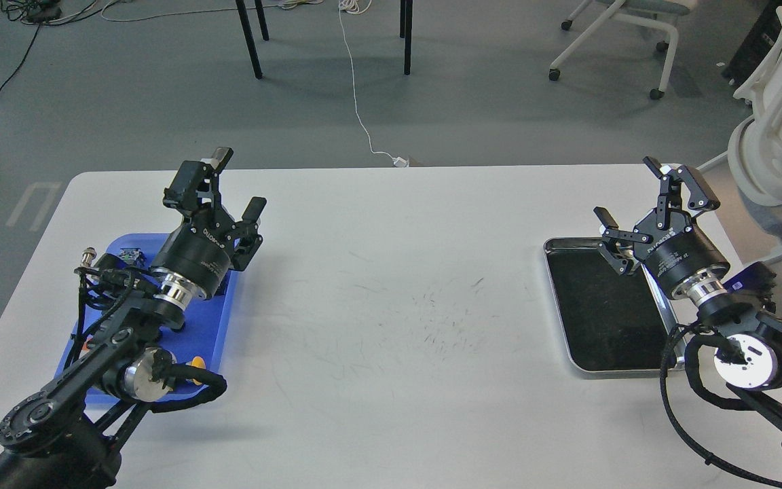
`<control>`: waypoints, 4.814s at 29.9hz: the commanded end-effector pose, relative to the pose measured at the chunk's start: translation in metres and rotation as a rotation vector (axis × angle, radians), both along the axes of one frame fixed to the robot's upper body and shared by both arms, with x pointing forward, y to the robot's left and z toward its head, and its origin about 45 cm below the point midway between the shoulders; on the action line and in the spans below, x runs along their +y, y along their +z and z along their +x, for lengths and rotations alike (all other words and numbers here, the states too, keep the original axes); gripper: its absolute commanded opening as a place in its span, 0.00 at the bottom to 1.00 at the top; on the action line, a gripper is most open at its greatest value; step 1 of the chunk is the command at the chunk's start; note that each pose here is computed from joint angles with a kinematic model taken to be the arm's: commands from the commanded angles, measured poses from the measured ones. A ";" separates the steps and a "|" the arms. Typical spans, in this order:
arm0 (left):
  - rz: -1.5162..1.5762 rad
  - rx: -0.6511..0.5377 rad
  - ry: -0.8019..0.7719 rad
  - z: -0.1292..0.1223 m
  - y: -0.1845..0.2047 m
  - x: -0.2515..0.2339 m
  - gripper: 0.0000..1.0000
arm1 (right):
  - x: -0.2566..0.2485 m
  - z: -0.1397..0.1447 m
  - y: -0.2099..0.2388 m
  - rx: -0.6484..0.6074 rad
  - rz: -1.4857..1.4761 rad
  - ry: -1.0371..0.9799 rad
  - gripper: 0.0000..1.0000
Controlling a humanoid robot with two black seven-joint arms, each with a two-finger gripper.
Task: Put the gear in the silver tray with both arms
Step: 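Move the left gripper down over the blue parts tray, then grasp a small black gear in the blue tray with the left gripper, then lift the black gear and carry it toward the table center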
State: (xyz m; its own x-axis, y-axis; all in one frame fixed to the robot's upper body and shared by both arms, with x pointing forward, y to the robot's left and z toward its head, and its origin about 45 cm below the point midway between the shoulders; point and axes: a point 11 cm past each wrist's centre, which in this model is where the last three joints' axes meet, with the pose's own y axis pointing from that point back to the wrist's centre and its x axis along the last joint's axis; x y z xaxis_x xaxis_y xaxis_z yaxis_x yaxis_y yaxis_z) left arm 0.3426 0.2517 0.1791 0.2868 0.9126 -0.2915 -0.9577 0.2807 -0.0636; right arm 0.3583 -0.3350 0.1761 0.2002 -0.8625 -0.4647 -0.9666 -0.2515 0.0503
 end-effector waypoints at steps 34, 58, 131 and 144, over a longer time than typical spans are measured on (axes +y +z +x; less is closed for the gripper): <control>1.824 -0.308 -0.996 -0.010 0.057 0.104 0.94 | -0.006 0.004 0.007 -0.015 -0.013 -0.006 0.99; 1.962 -0.192 -1.210 -0.022 -0.020 0.129 0.69 | -0.006 0.004 0.008 -0.016 -0.015 -0.007 0.99; 1.830 -0.873 -1.346 0.018 0.024 -0.132 0.14 | 0.025 0.074 0.138 -0.274 -0.213 0.158 0.99; 1.830 -0.919 -1.505 0.005 -0.023 -0.224 0.14 | 0.043 0.075 0.129 -0.260 -0.204 0.190 0.99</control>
State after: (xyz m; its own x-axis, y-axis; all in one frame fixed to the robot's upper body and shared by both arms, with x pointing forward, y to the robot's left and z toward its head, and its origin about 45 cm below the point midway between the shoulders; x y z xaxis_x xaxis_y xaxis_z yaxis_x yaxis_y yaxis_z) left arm 0.3539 0.0444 0.1624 0.2040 -0.7555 0.6225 -0.1122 0.6137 0.7815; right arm 0.4348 -0.2923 0.3094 0.4547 -0.8691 -0.1948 -0.8902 -0.4363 -0.1313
